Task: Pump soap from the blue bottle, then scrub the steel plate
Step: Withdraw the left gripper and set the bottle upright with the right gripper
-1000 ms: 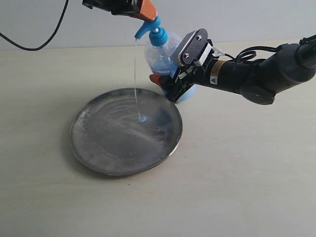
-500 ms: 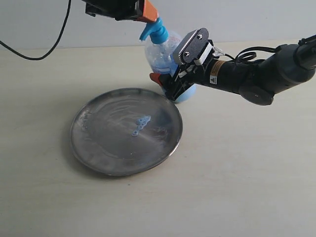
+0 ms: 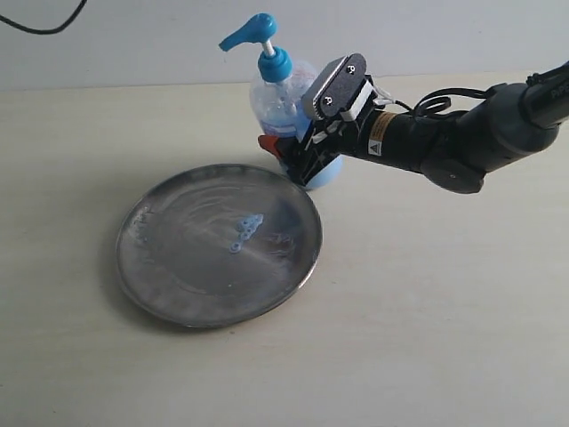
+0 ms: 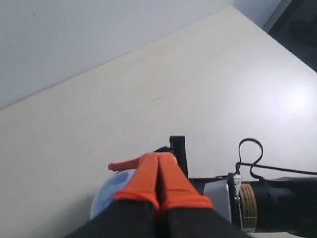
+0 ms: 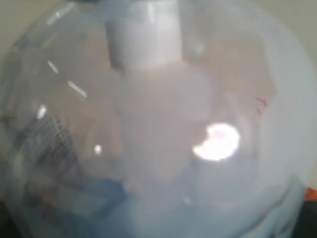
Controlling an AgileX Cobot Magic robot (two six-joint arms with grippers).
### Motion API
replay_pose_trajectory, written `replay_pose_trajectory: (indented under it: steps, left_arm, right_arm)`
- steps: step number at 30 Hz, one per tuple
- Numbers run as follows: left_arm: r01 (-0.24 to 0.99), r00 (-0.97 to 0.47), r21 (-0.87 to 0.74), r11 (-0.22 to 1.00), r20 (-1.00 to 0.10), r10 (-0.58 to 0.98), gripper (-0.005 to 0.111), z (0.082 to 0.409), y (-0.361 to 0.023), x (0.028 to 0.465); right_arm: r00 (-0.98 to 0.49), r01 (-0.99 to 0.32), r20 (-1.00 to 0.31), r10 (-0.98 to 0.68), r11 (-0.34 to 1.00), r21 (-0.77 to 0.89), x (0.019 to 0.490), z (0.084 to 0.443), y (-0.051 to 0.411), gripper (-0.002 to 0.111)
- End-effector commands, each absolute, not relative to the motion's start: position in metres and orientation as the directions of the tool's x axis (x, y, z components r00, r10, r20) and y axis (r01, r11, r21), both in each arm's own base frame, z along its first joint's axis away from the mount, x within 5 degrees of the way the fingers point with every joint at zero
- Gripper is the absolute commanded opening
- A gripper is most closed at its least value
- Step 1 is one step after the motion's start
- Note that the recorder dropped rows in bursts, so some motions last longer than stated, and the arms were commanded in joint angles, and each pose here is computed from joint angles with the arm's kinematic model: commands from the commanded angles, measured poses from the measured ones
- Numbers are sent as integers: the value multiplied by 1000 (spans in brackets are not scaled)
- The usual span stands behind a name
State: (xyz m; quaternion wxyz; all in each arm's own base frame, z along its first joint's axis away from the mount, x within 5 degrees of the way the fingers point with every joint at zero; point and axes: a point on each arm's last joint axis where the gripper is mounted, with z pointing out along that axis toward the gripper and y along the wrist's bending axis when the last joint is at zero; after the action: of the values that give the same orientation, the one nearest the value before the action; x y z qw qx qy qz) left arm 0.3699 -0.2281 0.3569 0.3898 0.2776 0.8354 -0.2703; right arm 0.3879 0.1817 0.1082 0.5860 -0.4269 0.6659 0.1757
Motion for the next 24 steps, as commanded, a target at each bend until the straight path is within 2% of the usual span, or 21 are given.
replay_pose_trajectory:
  steps: [1, 8, 13, 18, 24]
  left_arm:
    - [684, -477, -195, 703, -848, 229, 1, 381, -223, 362]
    - [684, -433, -161, 711, -875, 218, 1, 396, -218, 356]
    - [684, -426, -159, 712, -879, 213, 1, 399, -216, 353]
    - [679, -434, -170, 715, -878, 203, 1, 400, -216, 353]
    - [675, -446, -182, 715, -873, 199, 1, 400, -216, 352]
  right_arm:
    - [39, -749, -945, -324, 616, -243, 390, 112, 180, 0]
    - [0, -688, -959, -282, 696, -205, 400, 114, 164, 0]
    - [-46, -651, -980, -196, 750, -119, 406, 117, 149, 0]
    - [-55, -645, -992, -110, 763, -48, 408, 120, 146, 0]
    - [-92, -640, -994, -60, 768, 12, 408, 107, 146, 0]
